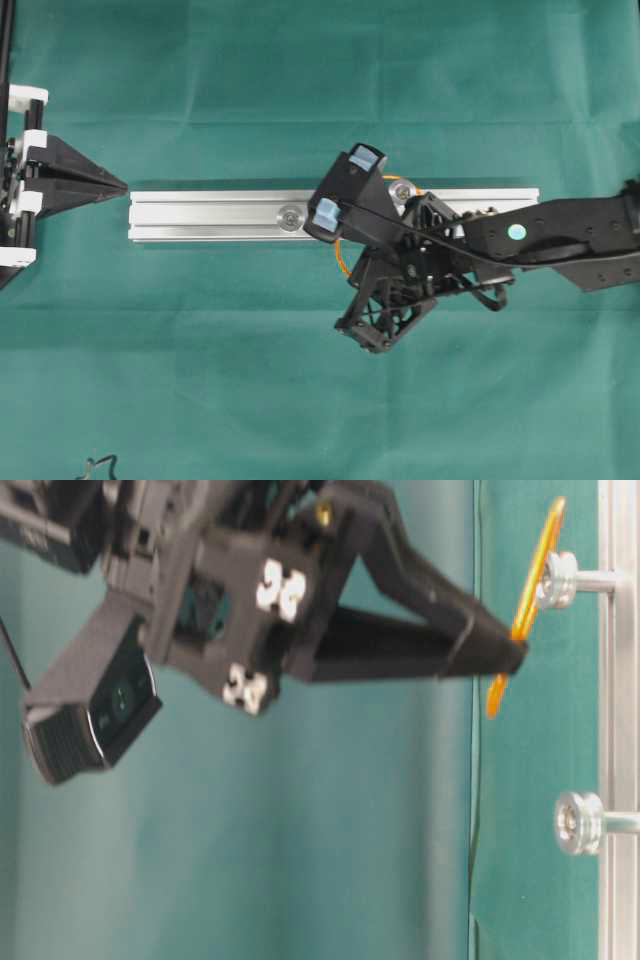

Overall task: Hook the rubber onto the shaft.
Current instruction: 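Carry the band past the right knob toward the left knob with the right gripper, then lower the band over the left silver knob with the right gripper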

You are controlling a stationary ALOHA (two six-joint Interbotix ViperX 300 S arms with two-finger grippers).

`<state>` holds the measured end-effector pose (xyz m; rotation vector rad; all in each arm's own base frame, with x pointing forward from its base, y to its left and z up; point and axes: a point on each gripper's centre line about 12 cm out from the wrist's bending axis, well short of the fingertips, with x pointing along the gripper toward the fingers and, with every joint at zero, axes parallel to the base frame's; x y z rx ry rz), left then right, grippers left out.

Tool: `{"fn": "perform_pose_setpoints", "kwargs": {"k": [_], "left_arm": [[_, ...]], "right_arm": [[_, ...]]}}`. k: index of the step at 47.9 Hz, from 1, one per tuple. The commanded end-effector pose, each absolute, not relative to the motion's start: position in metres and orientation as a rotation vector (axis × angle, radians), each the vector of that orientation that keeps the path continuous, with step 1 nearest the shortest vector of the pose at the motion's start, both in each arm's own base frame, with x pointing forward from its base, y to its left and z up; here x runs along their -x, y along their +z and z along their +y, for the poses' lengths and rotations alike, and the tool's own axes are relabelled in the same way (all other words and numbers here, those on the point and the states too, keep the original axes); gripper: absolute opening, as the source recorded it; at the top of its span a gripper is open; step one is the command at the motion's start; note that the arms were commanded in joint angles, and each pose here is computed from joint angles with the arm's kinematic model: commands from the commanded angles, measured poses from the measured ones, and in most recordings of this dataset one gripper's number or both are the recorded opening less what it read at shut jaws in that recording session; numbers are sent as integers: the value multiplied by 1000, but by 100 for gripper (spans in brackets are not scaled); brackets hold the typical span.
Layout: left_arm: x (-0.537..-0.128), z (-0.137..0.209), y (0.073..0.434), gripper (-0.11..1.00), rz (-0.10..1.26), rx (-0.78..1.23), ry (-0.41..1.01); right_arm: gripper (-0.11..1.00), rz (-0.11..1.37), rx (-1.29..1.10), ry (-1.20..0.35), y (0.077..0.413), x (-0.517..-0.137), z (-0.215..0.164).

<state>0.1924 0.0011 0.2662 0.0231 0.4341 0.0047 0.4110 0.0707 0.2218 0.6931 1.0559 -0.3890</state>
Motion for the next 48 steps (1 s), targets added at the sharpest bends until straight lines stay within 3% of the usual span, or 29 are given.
{"fn": "perform_pose_setpoints", "kwargs": {"k": [1, 48], "left_arm": [[-196, 2, 279, 2, 397, -26, 8], [-196, 2, 280, 2, 396, -26, 8]], "right_arm": [[7, 1006, -713, -373, 238, -421, 68], [7, 911, -749, -391, 232, -467, 44]]}}
